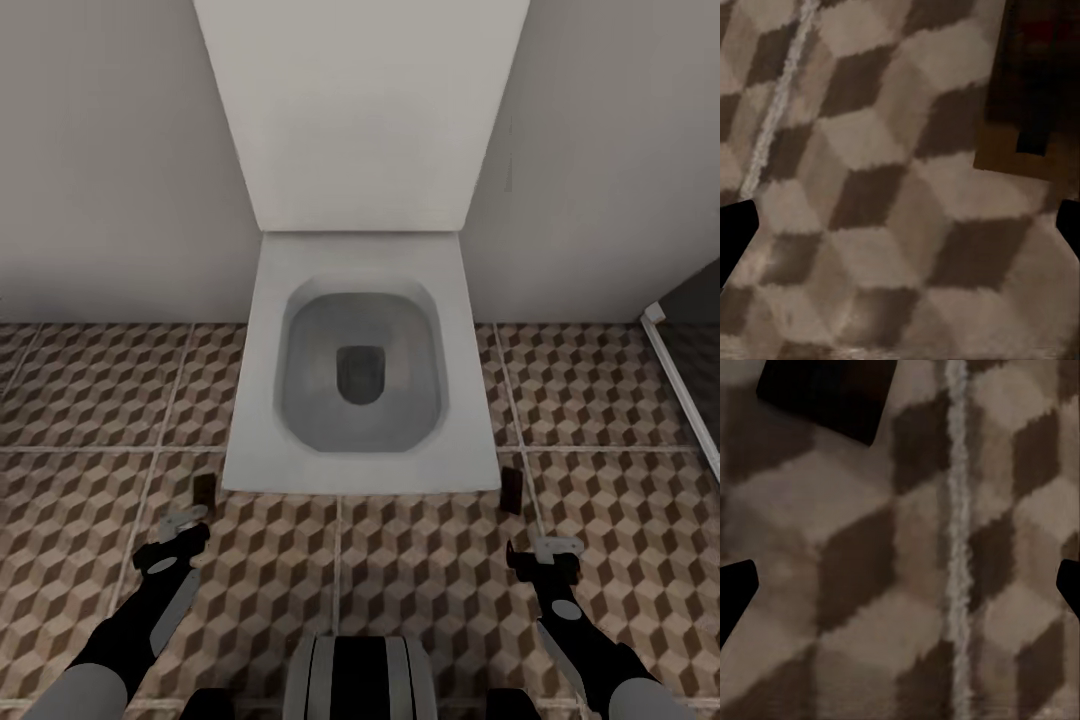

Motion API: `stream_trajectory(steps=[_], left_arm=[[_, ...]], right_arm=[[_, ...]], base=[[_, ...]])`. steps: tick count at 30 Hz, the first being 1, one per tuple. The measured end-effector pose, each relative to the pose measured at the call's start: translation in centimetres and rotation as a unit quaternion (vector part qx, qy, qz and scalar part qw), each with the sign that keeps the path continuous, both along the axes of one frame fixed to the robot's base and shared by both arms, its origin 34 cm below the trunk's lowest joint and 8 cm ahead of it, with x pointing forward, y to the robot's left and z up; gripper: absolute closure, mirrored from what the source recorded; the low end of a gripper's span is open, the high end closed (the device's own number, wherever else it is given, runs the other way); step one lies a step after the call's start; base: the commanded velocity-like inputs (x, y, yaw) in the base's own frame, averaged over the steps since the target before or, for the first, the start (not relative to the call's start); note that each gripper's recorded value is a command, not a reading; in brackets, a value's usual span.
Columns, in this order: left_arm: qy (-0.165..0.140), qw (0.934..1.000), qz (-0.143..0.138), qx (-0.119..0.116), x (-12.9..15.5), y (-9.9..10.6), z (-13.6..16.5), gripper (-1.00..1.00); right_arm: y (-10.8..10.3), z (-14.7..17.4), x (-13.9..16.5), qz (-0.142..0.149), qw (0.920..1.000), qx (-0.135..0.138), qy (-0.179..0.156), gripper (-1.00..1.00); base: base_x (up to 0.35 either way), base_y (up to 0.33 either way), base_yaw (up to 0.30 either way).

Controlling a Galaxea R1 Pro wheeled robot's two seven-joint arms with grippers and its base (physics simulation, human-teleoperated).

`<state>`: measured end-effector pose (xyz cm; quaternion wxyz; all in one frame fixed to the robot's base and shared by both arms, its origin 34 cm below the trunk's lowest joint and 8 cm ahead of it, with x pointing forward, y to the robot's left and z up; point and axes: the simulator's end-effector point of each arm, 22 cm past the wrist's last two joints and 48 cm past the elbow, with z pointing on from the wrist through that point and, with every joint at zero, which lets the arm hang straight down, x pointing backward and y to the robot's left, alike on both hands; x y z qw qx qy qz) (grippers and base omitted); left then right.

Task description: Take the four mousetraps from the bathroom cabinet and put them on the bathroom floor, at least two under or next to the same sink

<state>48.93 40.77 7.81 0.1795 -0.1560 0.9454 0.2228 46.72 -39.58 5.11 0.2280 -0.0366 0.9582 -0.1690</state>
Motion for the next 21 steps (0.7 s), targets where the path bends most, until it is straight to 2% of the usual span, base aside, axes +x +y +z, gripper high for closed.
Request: stream_trajectory(steps=[21], left_arm=[[-0.002, 1.0, 0.0, 0.0, 0.07, 0.04, 0.03, -1.0]], right_arm=[[0.01, 0.0, 0.0, 0.0, 1.0, 0.0, 0.0, -1.0]], base=[[-0.338, 0.0, 0.0]])
